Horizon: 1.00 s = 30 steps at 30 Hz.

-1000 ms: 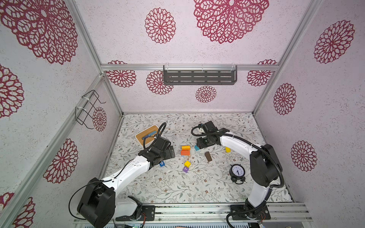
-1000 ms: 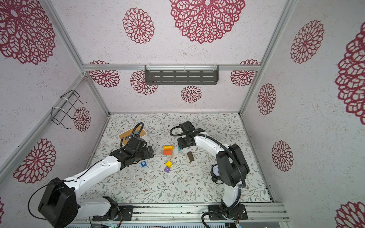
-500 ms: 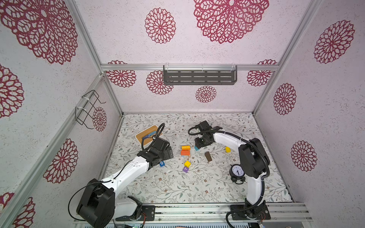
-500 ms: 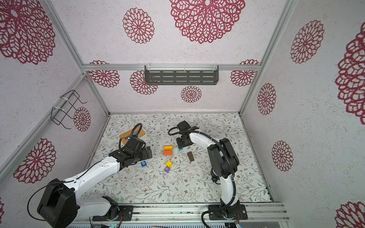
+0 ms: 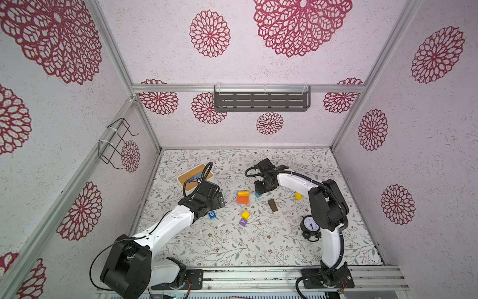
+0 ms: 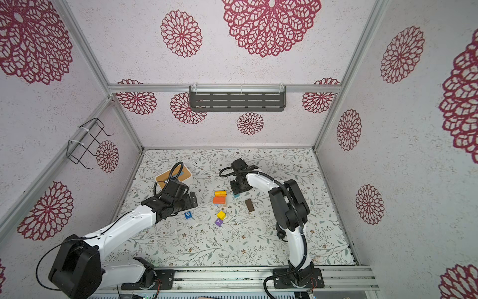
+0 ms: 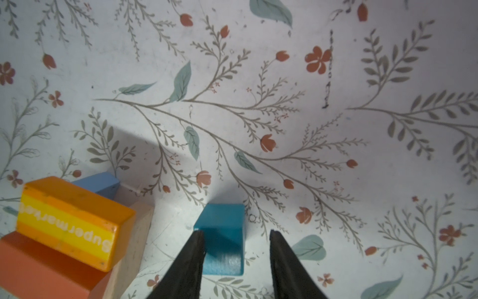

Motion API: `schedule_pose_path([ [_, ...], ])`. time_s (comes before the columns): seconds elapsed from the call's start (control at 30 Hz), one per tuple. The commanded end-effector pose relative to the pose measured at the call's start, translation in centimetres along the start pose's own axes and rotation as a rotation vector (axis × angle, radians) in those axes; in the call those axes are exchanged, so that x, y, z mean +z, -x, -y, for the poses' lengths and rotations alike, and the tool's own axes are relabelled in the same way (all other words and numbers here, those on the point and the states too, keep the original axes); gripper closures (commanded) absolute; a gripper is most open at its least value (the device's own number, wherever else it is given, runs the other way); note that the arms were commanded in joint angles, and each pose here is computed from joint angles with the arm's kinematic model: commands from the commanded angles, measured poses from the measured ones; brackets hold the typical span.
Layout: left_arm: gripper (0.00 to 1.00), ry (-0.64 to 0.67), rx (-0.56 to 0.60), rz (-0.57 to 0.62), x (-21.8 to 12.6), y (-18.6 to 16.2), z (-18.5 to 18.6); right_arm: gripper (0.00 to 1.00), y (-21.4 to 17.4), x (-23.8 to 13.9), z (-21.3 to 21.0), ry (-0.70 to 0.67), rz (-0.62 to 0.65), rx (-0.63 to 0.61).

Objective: Build the wood block tower
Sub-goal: 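Lower the open right gripper around the teal cube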

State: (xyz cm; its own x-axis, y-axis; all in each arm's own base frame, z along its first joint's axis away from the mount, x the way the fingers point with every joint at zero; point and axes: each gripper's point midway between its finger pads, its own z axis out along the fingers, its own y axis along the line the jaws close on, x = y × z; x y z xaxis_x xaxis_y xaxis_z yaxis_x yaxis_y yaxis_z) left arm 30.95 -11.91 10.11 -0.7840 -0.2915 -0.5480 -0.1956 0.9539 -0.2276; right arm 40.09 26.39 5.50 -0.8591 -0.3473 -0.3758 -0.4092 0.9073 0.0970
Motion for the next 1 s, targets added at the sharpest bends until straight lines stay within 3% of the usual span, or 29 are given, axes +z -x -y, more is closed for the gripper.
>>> schedule_pose_path([
  [0.0,0.03,-0.018,-0.020,0.026,-0.6,0.5,-0.2,0.62,0.1,0.1,0.1,0.001,-0.016,0.013],
  [0.2,0.03,-0.024,-0.027,0.032,-0.8,0.6,-0.3,0.64,0.0,0.2,-0.4,0.013,-0.024,0.015],
  [0.97,0.03,-0.042,-0.040,0.032,-1.2,0.4,-0.3,0.53,-1.1,0.1,-1.6,0.018,-0.058,-0.013],
])
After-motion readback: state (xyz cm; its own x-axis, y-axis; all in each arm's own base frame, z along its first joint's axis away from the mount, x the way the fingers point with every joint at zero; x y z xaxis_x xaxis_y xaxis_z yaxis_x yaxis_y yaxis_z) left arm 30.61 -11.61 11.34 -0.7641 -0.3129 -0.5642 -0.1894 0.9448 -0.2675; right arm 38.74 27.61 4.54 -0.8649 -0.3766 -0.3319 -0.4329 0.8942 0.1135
